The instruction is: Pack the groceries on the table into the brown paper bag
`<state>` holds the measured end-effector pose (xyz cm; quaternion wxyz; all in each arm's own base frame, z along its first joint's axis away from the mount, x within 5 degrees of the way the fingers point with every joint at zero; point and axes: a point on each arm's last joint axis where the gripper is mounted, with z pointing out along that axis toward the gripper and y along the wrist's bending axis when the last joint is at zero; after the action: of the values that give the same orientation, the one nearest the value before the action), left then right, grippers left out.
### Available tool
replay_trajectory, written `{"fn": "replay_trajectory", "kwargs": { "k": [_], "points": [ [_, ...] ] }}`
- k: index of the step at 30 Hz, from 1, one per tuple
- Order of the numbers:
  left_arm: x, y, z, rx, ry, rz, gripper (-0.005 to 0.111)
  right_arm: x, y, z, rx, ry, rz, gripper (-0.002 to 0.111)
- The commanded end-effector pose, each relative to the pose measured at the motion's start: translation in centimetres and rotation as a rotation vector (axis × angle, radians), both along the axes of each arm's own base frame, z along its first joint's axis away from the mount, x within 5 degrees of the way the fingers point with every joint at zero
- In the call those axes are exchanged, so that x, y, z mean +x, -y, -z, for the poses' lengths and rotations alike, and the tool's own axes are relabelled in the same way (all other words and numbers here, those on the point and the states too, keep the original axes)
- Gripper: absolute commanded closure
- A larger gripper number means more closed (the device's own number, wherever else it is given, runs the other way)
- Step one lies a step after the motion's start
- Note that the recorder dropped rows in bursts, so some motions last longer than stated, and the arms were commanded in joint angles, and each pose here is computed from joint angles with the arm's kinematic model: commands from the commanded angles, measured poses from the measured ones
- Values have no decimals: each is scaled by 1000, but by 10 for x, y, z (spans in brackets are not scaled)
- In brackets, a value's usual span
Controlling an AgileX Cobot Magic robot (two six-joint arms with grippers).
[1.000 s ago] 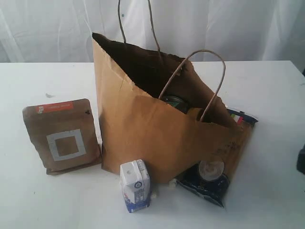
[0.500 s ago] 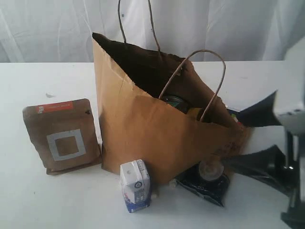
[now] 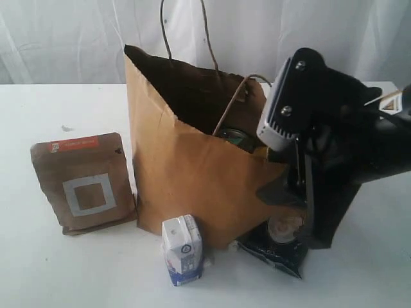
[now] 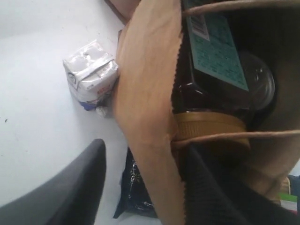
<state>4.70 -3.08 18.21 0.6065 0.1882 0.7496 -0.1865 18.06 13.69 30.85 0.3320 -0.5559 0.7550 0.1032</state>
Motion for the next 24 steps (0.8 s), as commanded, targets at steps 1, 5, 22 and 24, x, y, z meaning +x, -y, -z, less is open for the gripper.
{"fn": "replay_trajectory", "kwargs": {
  "k": [1, 5, 22, 24],
  "points": [
    [0, 0, 2, -1, -8, -4, 106, 10, -6, 8, -65, -46, -30, 64],
    [0, 0, 2, -1, -8, -4, 106, 14, -7, 1, -89, -38, -44, 99],
    [0, 0, 2, -1, -8, -4, 106, 40, -27, -57, -42, 30, -70, 108],
    [0, 0, 2, -1, -8, -4, 106, 42, -34, -56, -52, 17, -88, 108]
  ]
}}
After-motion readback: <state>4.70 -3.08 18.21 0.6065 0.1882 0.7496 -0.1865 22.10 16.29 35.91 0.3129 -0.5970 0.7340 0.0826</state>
